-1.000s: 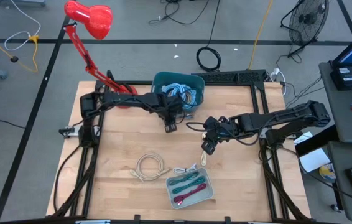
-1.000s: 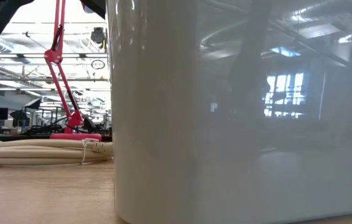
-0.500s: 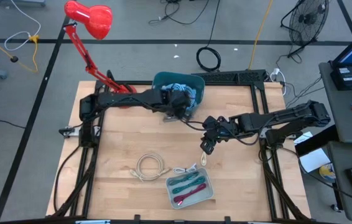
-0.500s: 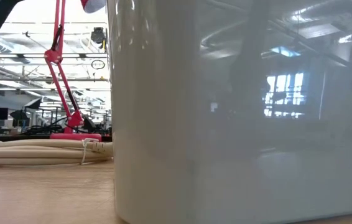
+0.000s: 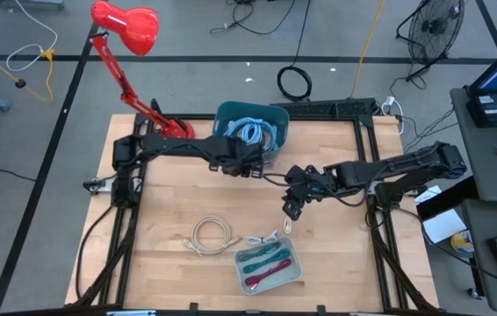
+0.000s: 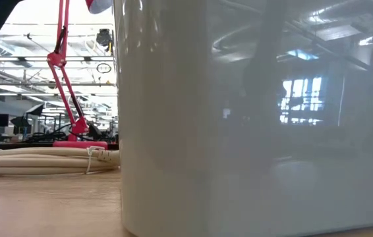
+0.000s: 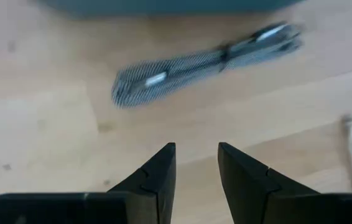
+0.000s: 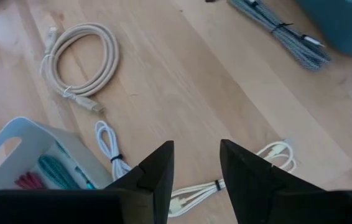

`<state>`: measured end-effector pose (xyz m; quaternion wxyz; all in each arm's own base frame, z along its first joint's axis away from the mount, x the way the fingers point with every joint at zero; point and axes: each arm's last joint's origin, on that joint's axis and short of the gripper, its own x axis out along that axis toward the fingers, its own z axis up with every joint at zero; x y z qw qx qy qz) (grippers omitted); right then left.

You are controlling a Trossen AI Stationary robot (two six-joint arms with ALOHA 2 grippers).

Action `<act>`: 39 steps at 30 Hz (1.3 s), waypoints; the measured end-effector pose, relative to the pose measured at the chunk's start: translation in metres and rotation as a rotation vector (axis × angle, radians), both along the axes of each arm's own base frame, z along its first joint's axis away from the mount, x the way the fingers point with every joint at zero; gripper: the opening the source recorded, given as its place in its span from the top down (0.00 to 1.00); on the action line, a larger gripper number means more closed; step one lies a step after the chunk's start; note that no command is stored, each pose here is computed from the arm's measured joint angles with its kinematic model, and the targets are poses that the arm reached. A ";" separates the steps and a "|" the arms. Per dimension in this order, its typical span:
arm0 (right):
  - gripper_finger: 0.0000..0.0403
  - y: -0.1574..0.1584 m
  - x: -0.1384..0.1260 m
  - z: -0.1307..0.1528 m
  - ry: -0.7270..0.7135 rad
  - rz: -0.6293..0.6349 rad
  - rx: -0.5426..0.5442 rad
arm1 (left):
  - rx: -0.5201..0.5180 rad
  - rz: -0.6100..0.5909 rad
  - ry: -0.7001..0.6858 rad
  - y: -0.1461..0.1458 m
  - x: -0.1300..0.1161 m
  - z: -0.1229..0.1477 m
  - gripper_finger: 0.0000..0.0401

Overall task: Pick & Place USB Port
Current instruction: Put the black white charger cable into the gray bin

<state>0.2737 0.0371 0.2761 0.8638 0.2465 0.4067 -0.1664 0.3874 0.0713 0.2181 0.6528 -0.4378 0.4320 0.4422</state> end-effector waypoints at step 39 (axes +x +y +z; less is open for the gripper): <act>0.70 0.004 0.001 0.001 -0.016 0.013 0.007 | 0.031 -0.083 0.062 0.035 -0.008 -0.043 0.46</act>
